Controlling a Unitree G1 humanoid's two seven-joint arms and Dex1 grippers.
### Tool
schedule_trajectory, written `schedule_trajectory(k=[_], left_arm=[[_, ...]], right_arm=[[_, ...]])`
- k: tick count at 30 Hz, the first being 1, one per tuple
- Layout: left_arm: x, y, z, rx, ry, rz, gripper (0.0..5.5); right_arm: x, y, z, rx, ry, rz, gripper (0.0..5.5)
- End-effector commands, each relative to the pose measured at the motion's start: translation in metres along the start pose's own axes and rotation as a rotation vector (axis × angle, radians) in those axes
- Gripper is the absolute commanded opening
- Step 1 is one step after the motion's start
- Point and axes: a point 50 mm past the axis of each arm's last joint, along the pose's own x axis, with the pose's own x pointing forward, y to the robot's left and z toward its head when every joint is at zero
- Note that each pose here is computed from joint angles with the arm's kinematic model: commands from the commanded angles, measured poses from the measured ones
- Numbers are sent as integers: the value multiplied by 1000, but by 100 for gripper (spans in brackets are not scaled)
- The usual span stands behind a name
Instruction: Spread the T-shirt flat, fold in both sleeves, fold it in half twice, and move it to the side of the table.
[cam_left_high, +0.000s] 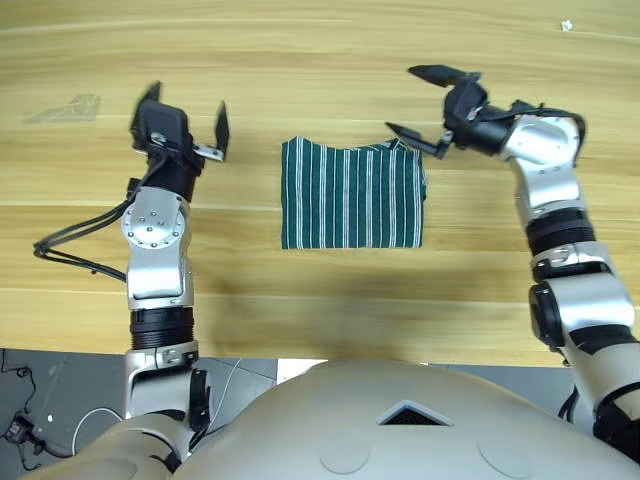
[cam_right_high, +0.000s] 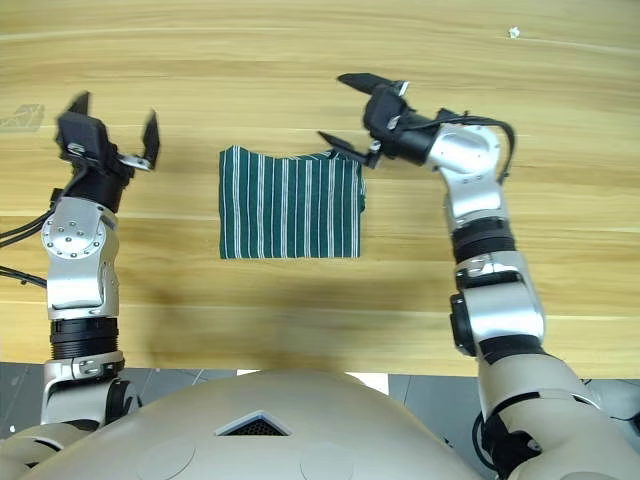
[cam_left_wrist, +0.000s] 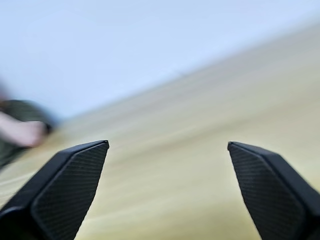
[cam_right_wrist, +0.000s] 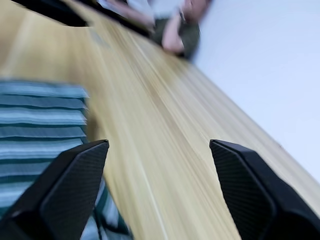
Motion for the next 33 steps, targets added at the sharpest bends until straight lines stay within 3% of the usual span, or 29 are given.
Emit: schedule_trajectory(k=[1, 6, 9, 13, 17, 20, 24, 29, 33], left_arm=[[-1, -11, 3, -37, -37, 101, 441], [-4, -31, -1, -91, -33, 73, 441], [-6, -41, -1, -103, -34, 39, 441], [-9, -46, -3, -104, -27, 22, 441], [-15, -41, -3, -127, -22, 43, 441], [-21, -42, 0, -114, -29, 42, 441], [-31, -45, -2, -118, -7, 47, 441], [-38, -52, -4, -130, 15, 27, 441], [-40, -55, -5, -128, 21, 17, 441]], right_arm=[[28, 35, -6, -141, 54, 137, 374], [62, 72, -22, -310, 215, 288, 374], [62, 64, -35, -405, 338, 241, 374], [38, 35, -54, -425, 503, 88, 374], [-20, 4, -78, -331, 686, -94, 374], [-95, -9, -101, -175, 896, -300, 374], [-190, 5, -118, 116, 1066, -658, 374], [-248, 40, -125, 365, 1148, -1021, 374], [-261, 49, -124, 377, 1133, -1147, 374]])
